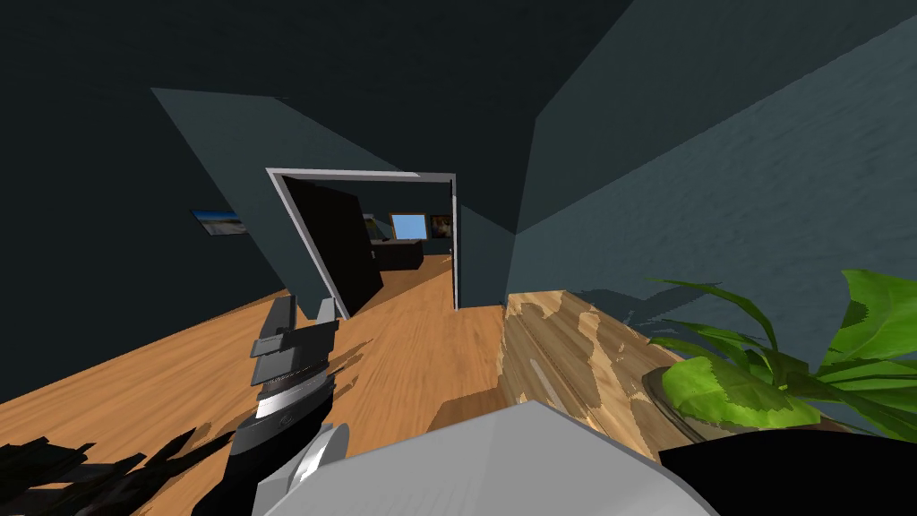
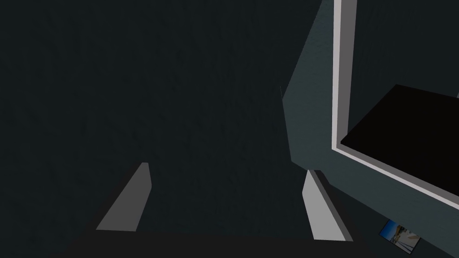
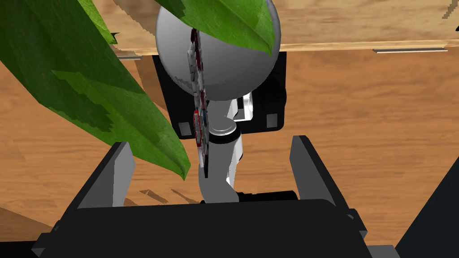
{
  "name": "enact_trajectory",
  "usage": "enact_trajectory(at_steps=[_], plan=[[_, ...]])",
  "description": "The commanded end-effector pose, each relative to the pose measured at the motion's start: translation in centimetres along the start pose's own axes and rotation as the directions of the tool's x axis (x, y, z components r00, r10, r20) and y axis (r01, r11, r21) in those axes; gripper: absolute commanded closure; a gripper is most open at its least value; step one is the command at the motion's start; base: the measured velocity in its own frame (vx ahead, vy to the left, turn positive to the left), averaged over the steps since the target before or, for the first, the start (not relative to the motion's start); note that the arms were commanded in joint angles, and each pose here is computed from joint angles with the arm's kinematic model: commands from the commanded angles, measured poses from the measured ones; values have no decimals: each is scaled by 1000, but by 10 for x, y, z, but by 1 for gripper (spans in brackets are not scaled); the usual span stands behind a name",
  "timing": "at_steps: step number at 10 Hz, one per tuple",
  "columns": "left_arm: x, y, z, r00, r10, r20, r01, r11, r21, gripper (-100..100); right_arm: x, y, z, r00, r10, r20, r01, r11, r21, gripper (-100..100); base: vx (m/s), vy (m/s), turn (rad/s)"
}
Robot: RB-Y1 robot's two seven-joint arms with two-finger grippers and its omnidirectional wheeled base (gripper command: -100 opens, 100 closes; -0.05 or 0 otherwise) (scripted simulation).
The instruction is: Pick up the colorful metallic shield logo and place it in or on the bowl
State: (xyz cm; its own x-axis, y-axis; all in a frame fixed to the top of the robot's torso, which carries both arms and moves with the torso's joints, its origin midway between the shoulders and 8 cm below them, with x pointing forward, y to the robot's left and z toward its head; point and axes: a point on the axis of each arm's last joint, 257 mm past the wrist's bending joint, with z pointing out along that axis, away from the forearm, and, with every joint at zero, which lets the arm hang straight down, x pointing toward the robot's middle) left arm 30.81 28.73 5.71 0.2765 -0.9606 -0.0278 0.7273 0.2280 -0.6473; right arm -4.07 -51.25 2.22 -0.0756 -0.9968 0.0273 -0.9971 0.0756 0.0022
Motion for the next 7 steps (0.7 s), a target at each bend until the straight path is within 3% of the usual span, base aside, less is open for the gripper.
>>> enact_trajectory(at_steps=[1,3,4,5,7], plan=[[0,0,0,1000,0,0,0,1000,0,0,-1,-1,-9,1000,-1,3,1,1000,2,-100,-23,6,1],[0,0,0,1000,0,0,0,1000,0,0,0,-4,-19,1000,-2,5,2,1000,6,-100,-22,2,0],[0,0,0,1000,0,0,0,1000,0,0,1,-3,-16,1000,-2,3,1,1000,5,-100,-9,0,0],[0,0,0,1000,0,0,0,1000,0,0,1,-3,-16,1000,-2,5,2,1000,5,0,0,0,0],[0,0,0,1000,0,0,0,1000,0,0,1,-3,-16,1000,-2,5,2,1000,5,0,0,0,0]])
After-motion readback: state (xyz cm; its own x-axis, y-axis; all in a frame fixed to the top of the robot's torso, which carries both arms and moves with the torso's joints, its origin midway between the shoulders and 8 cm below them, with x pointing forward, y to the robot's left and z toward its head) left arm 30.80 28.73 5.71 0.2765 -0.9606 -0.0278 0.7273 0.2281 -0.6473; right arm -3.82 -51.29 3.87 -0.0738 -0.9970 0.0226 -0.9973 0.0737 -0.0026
